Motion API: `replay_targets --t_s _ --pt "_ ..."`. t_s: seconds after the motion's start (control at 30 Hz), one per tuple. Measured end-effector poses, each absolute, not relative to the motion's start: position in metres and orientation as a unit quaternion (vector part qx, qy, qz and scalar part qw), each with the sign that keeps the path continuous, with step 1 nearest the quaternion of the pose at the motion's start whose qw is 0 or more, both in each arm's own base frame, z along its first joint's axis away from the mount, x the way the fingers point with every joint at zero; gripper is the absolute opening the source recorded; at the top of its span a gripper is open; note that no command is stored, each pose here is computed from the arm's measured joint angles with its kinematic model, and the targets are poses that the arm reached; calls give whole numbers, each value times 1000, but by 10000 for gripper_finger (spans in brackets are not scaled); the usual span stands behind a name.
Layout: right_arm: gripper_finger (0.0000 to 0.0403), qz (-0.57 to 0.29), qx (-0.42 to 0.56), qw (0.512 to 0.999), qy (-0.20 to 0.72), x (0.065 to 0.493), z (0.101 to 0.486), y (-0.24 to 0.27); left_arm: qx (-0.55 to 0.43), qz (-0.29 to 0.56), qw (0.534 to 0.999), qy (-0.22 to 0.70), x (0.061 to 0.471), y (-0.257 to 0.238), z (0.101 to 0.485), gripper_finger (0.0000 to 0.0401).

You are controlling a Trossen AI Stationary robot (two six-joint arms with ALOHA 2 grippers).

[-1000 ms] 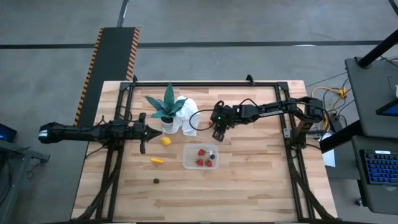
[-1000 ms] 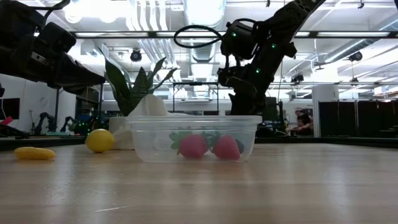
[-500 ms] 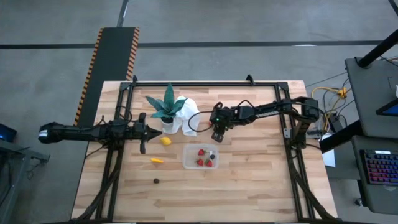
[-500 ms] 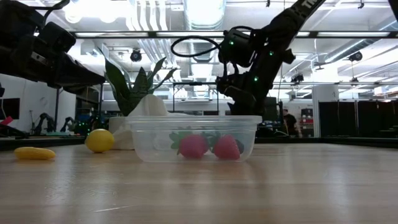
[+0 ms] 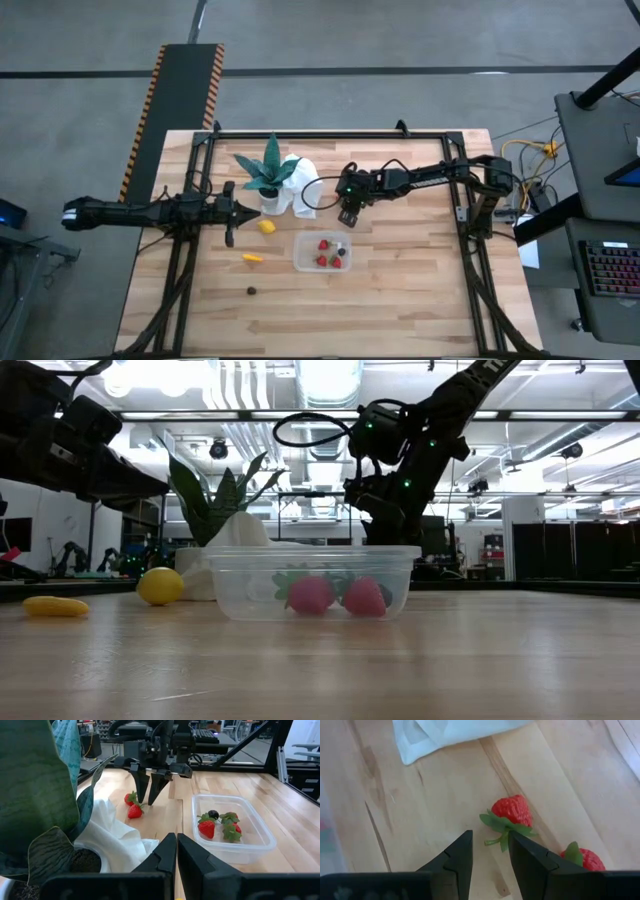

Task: Pick and placing Produce into tupperware
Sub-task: Put the strawberry into the bin

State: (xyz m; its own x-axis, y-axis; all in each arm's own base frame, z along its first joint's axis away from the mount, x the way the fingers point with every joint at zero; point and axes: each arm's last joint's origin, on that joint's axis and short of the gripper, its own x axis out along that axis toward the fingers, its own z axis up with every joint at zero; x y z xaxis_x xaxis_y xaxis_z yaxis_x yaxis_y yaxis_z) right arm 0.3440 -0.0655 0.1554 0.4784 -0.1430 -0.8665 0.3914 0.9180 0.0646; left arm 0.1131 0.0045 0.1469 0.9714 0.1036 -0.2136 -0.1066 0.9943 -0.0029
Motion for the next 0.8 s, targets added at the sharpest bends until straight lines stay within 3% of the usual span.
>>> replay_targets --t_s 0.8 --pt "111 -155 123 849 491 346 150 -66 -7 53 993 108 113 5 147 0"
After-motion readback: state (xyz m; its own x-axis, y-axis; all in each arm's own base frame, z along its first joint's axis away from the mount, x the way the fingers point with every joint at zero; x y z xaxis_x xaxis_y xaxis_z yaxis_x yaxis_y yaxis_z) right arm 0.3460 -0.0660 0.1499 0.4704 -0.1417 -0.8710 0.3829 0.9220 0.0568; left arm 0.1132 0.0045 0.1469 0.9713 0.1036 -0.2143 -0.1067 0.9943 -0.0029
